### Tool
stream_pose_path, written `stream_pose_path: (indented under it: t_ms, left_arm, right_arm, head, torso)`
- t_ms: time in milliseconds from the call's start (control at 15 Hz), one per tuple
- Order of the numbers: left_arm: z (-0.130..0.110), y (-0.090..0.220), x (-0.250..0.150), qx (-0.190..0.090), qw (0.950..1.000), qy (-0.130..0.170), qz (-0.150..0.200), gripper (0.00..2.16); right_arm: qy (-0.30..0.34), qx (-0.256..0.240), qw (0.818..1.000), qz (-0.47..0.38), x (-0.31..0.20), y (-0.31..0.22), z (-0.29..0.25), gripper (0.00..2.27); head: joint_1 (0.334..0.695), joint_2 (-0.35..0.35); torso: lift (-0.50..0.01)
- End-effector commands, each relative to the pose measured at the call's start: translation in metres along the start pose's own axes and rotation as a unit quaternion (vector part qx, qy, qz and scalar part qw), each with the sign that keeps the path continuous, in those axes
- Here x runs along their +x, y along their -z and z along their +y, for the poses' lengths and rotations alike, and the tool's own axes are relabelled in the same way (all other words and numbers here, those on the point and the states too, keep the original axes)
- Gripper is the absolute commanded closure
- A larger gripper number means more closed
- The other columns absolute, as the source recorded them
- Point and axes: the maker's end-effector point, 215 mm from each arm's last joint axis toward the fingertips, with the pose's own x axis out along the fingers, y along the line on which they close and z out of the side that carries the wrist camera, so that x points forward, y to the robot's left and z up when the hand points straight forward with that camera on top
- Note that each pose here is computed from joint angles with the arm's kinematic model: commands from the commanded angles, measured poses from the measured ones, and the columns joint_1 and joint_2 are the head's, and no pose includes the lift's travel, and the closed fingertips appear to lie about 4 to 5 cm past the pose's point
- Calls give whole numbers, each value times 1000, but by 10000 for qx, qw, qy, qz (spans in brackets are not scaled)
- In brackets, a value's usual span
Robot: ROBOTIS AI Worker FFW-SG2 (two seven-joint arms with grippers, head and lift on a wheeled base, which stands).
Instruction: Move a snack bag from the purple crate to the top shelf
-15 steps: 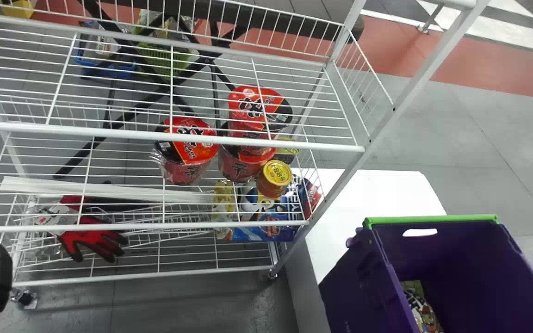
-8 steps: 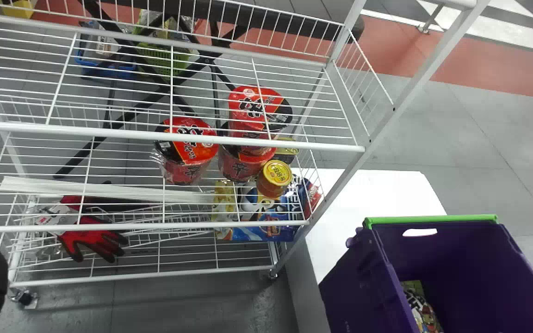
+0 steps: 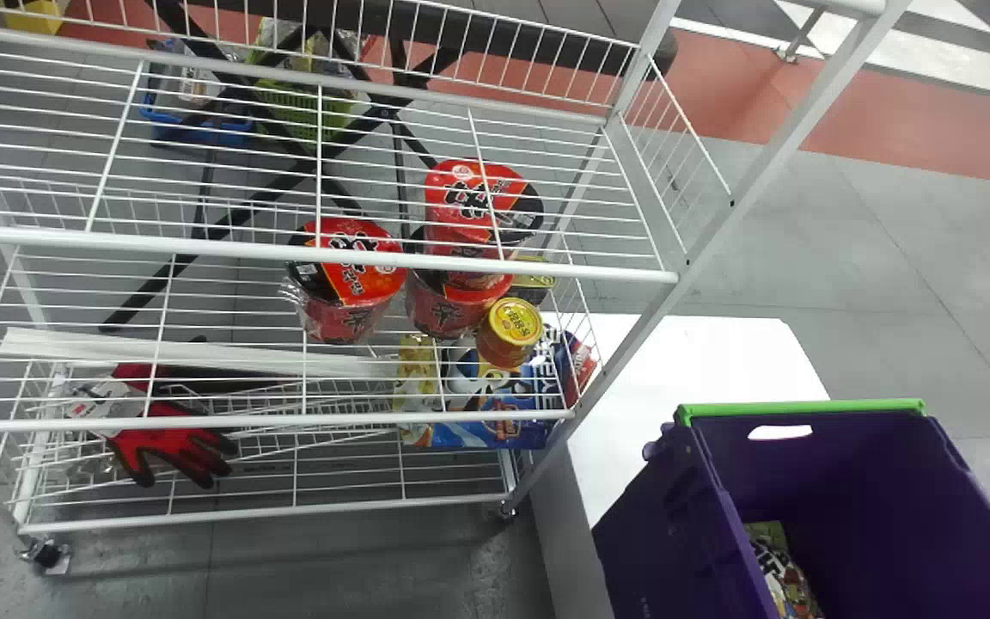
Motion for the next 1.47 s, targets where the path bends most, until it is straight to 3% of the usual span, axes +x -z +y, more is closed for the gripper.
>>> stream_pose_path:
  t_ms: [0,400,533,667,733,800,867,1067,1400]
  left_arm:
    - [5,1,0,-2,10000,-49,-19,-2]
    - [8,4,7,-54,10000,-74,-30,-2]
    - [11,5,10,-53,9999,-82,-35,-2]
    - [11,4,11,-59,9999,-83,-33,-2]
    - [10,4,11,-64,9999,-89,-32,-2]
    - [10,5,11,-62,9999,-87,-25,-2]
    - [11,4,12,-77,9999,-103,-28,-2]
    - [13,4,13,-59,9999,-107,-24,-2]
    - [11,5,16,-55,9999,-93,-2,-2]
  right_arm:
    - [37,-424,9991,40,14,0,4,127]
    - [112,-1080,9941,-88,40,-6,19,134]
    - [118,-1100,9938,-101,43,-7,22,269]
    - [120,-1181,9928,-170,43,-13,24,576]
    - [195,-1200,9924,-200,44,-14,23,896]
    - [480,-1244,9909,-186,46,-13,15,1399]
    - [543,-1207,9909,-224,45,-14,12,1629]
    - [438,-896,9940,-446,33,-18,5,1858]
    - [123,-664,9942,-837,13,-32,2,1899]
  head:
    - [695,-350]
    - [695,-350]
    - [695,-350]
    - [695,-350]
    - [695,-350]
    - [695,-350]
    - [695,-350]
    - [695,-350]
    - [695,-350]
  torso:
    - [-452]
    - [-452]
    - [-452]
    - [-452]
    - [-452]
    - [-452]
    - [-452]
    - [-452]
    - [-445]
